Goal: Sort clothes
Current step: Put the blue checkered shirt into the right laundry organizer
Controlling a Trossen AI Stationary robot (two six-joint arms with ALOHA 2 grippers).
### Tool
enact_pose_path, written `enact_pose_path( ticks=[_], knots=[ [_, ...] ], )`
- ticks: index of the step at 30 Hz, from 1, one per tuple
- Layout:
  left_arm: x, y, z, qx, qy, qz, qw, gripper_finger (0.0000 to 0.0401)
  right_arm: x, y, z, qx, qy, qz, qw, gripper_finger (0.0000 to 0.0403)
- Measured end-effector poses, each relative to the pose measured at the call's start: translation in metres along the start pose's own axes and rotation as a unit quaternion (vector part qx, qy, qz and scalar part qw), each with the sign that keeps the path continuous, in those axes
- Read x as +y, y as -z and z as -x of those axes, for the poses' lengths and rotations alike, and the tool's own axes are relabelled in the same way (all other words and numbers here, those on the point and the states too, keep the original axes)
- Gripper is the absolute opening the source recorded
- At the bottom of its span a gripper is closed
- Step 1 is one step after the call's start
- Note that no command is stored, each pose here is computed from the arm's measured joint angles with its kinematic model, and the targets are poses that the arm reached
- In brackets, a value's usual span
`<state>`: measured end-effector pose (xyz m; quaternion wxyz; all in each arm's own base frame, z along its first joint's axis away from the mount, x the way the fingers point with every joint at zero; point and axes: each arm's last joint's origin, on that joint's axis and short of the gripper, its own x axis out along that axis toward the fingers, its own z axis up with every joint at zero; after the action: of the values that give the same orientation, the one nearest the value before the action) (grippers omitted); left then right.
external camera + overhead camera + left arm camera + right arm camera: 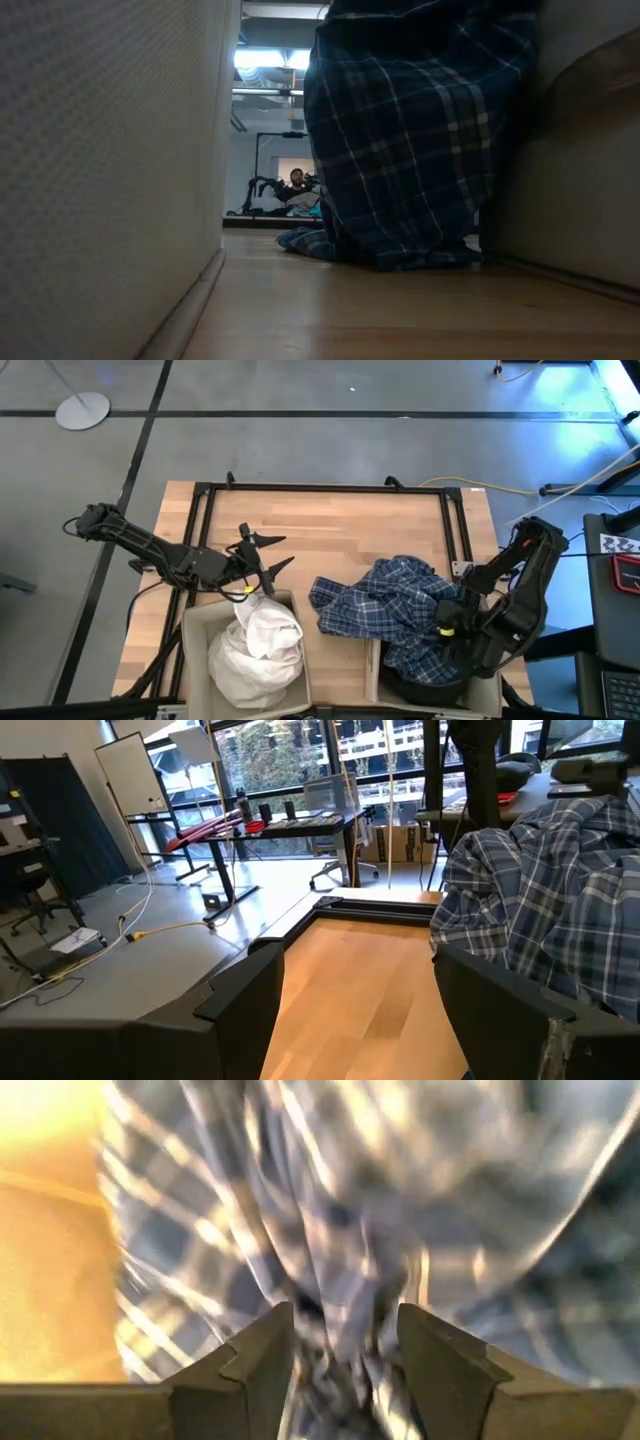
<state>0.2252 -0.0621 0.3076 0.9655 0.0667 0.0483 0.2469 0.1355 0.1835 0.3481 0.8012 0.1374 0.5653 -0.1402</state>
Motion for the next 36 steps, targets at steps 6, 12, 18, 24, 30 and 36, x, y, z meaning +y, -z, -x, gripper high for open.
enact_pose_path(
  ticks=[6,12,18,24,30,36],
  knots=[
    [0.0,0.0,0.0,0.0,0.0,0.0,1.0,0.0251,0.007,-0.014,0.012,-0.142,-0.02,0.046,0.989,0.0184],
    [0.0,0.0,0.0,0.0,0.0,0.0,1.0,0.0251,0.013,-0.038,0.012,-0.275,0.018,0.108,0.955,0.0184],
    [0.0,0.0,0.0,0.0,0.0,0.0,1.0,0.0251,0.016,-0.058,0.009,-0.287,0.011,0.139,0.948,0.0184],
    [0.0,0.0,0.0,0.0,0.0,-0.001,1.0,0.0251,0.016,-0.062,0.002,-0.151,-0.094,0.138,0.974,0.0184],
    [0.0,0.0,0.0,0.0,0.0,-0.001,1.0,0.0251,0.019,-0.078,0.001,0.017,-0.266,0.042,0.963,0.0184],
    [0.0,0.0,0.0,0.0,0.0,-0.001,1.0,0.0251,0.024,-0.1,0.006,-0.062,-0.331,0.075,0.939,0.0184]
  ],
)
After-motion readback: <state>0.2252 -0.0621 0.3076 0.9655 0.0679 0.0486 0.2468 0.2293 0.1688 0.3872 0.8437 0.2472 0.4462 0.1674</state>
